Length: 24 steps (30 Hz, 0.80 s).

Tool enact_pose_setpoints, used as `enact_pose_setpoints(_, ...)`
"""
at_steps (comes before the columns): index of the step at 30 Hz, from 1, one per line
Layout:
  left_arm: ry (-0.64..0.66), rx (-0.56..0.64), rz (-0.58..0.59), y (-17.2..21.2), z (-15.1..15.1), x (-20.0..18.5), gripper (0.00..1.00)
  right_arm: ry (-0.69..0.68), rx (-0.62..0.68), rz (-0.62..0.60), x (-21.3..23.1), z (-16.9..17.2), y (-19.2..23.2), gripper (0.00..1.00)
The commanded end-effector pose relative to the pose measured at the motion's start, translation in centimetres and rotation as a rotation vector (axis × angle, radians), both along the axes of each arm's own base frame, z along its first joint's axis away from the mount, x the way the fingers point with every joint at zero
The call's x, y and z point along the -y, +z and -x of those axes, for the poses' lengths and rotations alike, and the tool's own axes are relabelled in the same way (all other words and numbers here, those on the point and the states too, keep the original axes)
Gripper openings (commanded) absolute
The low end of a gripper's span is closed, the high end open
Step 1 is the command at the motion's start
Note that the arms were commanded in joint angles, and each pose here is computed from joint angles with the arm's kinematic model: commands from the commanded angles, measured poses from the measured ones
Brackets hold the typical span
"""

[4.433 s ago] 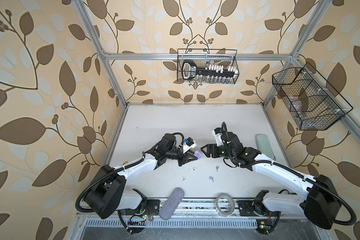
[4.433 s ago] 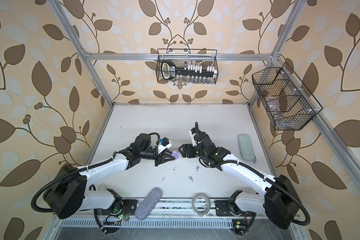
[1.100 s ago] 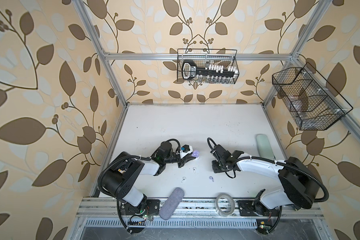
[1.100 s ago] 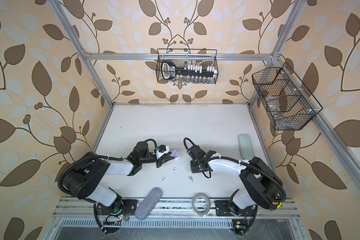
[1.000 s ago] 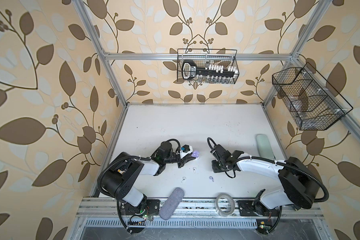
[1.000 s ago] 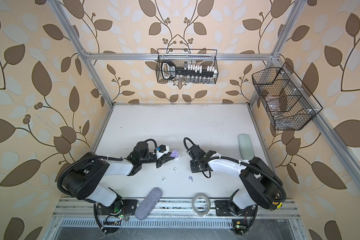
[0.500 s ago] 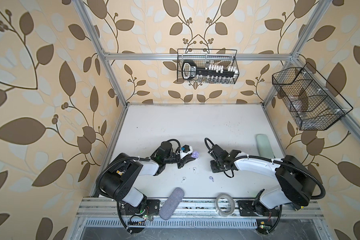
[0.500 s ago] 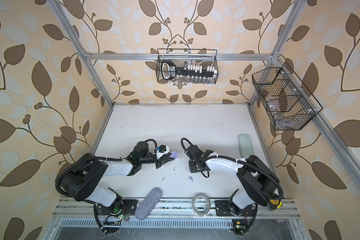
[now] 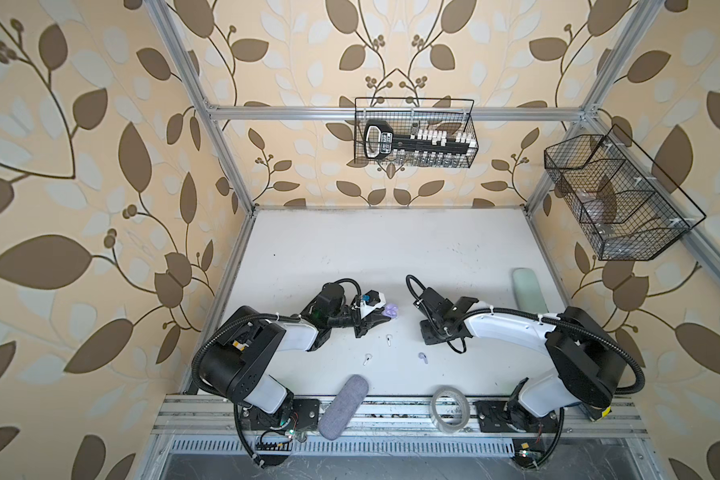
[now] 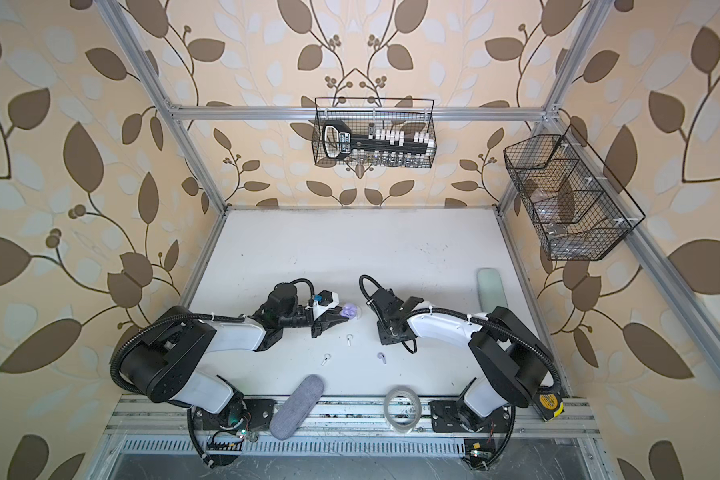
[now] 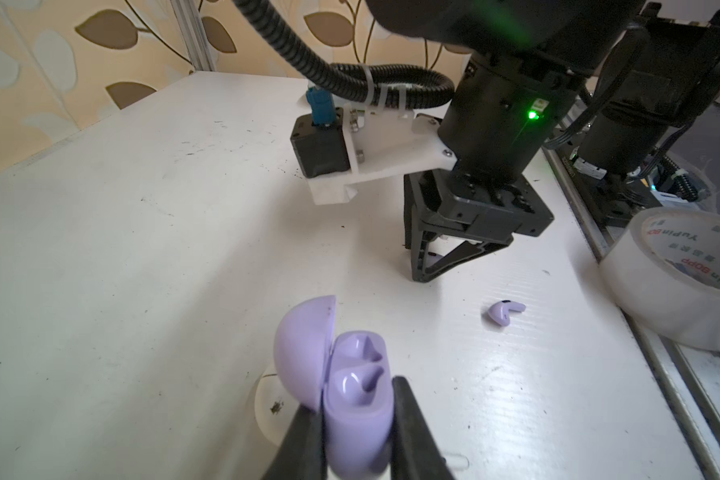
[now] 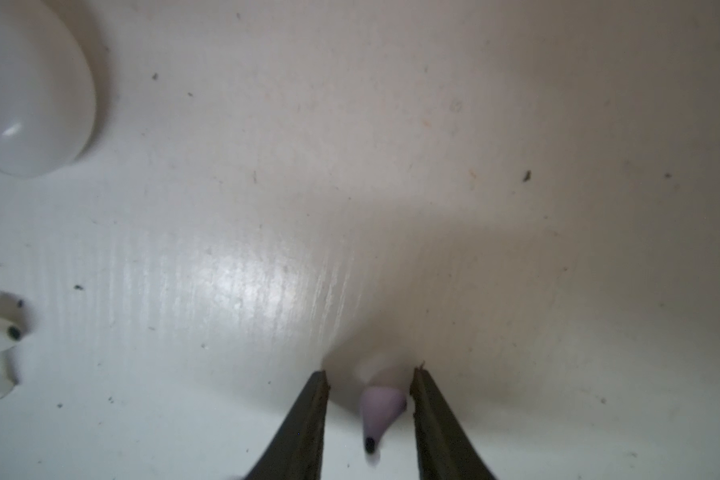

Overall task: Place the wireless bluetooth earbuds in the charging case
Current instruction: 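Close the right gripper on the lavender earbud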

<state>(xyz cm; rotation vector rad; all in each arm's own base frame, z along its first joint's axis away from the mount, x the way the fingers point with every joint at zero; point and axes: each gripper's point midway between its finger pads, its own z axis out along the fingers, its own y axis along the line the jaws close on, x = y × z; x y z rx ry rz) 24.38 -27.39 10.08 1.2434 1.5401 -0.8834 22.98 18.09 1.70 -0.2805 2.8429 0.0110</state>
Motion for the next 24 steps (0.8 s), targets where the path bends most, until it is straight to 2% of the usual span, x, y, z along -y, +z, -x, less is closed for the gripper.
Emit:
enact_pose_setpoints(1,-0.024,0.071,0.036,2.22,-0.41,0.33,0.00,0.006,-0.004,0.053,0.42,-0.17,0.11,0.35)
enact_pose_setpoints(8,-0.027,0.069,0.036,2.23,-0.36,0.34,0.00,0.005,-0.014,0.062,0.63,0.18,-0.13,0.35)
enact_pose_setpoints(15,-0.032,0.066,0.039,2.30,-0.30,0.43,0.00,0.014,-0.016,0.060,0.29,0.42,-0.17,0.28)
enact_pose_setpoints(24,-0.039,0.070,0.041,2.47,-0.06,0.41,0.00,0.017,-0.024,0.066,0.37,0.51,-0.48,0.25)
